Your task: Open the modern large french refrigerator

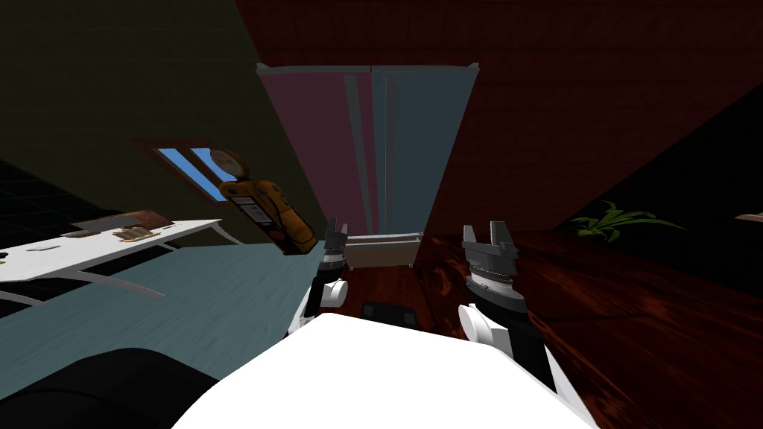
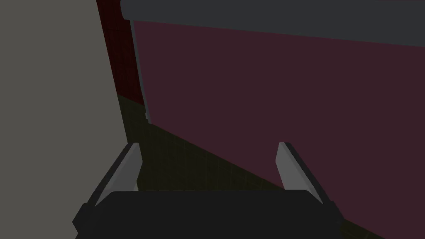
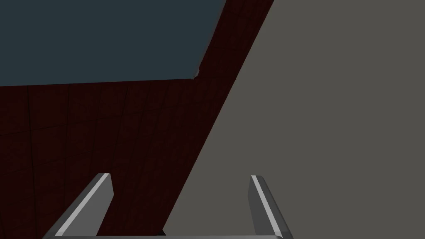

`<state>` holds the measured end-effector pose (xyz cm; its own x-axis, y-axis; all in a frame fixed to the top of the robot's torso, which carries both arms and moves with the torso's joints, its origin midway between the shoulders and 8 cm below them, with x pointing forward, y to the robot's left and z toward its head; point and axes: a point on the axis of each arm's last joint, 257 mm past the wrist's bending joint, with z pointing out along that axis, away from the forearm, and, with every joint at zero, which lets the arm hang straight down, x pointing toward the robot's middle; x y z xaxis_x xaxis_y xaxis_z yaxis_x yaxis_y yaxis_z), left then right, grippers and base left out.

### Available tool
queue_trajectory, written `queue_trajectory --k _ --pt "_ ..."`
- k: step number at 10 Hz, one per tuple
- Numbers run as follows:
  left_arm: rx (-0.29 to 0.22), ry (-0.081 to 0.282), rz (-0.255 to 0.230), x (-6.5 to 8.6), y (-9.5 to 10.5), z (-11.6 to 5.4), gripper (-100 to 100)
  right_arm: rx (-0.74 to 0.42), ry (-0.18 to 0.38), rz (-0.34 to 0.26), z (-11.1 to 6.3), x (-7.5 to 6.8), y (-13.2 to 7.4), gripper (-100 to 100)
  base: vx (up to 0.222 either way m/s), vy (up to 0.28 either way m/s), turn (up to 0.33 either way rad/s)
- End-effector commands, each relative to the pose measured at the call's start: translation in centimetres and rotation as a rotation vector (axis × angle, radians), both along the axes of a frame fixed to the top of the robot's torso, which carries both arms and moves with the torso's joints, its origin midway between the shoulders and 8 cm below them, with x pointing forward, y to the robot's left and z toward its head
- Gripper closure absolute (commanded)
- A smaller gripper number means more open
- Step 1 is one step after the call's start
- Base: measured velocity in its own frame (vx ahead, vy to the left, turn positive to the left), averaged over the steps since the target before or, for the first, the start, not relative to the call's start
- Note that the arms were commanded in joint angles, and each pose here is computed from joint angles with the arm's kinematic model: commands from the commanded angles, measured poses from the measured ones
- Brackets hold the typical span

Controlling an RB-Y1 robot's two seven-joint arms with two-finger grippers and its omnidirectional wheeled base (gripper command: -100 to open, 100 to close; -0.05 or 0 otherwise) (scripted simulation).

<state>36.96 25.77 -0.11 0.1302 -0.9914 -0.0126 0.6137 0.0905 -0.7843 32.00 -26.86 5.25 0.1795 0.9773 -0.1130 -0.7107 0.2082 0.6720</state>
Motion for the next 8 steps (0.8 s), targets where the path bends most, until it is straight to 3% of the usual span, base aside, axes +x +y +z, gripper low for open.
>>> queue_trajectory --k 1,8 --pt "0.0 0.0 0.0 0.0 0.0 0.0 0 0.0 0.0 0.0 0.0 0.0 0.0 0 0.0 0.0 0.0" --pt "0.0 0.0 0.0 -0.01 0.0 0.02 0 0.0 0.0 0.0 0.01 -0.01 0.0 0 0.0 0.0 0.0"
